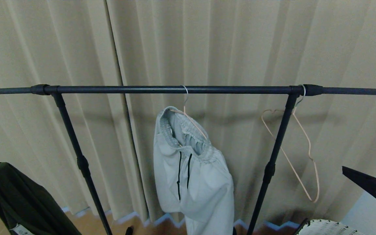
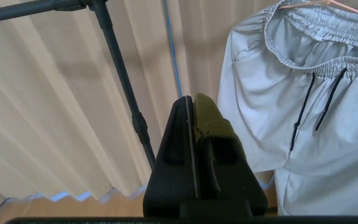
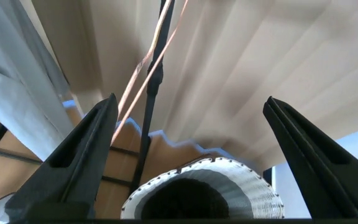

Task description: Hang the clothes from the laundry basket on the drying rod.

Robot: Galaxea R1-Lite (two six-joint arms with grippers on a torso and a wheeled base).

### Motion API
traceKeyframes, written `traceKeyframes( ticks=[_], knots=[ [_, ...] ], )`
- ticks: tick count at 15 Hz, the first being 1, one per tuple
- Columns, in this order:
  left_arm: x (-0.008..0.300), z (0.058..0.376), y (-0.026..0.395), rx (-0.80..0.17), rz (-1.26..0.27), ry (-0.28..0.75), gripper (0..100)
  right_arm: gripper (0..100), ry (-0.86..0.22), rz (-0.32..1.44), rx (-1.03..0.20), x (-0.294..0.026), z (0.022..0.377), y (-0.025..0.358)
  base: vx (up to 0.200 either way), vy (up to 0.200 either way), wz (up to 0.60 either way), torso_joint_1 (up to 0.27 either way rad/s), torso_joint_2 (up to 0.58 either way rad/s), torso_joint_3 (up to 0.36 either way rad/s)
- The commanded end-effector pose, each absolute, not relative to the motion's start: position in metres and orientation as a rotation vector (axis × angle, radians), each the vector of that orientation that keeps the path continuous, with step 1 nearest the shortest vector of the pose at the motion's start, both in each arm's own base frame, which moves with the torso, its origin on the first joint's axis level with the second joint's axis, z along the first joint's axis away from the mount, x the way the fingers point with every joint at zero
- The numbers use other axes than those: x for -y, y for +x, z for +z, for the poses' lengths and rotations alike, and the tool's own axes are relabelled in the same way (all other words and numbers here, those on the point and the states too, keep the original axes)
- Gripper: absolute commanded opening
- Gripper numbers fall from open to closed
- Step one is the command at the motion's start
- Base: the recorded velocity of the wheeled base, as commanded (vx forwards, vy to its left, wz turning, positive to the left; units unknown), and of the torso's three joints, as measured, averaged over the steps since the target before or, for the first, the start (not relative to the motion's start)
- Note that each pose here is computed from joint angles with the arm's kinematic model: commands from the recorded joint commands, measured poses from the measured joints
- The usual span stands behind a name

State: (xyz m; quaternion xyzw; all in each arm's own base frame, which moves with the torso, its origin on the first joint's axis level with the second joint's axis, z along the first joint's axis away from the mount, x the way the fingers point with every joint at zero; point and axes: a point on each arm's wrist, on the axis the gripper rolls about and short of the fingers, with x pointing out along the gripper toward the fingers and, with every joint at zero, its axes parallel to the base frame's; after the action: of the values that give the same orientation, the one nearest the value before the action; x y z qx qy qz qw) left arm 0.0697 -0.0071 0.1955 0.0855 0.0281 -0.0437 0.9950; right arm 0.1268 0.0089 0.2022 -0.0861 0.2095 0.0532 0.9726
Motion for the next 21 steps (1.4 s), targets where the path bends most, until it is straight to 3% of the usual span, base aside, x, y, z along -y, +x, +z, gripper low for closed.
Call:
traceKeyframes(
  ticks=[1, 4, 13, 21],
  knots=[
    [0.007, 0.195, 0.07, -0.059, -0.088, 0.172, 0, 100, -0.168, 0.134, -0.509, -0.014, 0.194, 0.153, 0.0, 0.0, 0.0, 0.0, 0.0, 0.0],
    [0.007, 0.195, 0.07, -0.06, -0.087, 0.172, 0, 100, -0.068, 0.187, -0.588, -0.037, 0.19, 0.186, 0.0, 0.0, 0.0, 0.0, 0.0, 0.0],
    [0.009, 0.193, 0.069, -0.06, -0.121, 0.174, 0, 100, -0.037, 0.003, -0.655, -0.051, 0.17, 0.264, 0.0, 0.0, 0.0, 0.0, 0.0, 0.0],
    [0.009, 0.193, 0.068, -0.057, -0.12, 0.174, 0, 100, -0.055, -0.068, -0.637, -0.05, 0.162, 0.269, 0.0, 0.0, 0.0, 0.0, 0.0, 0.0]
  ],
)
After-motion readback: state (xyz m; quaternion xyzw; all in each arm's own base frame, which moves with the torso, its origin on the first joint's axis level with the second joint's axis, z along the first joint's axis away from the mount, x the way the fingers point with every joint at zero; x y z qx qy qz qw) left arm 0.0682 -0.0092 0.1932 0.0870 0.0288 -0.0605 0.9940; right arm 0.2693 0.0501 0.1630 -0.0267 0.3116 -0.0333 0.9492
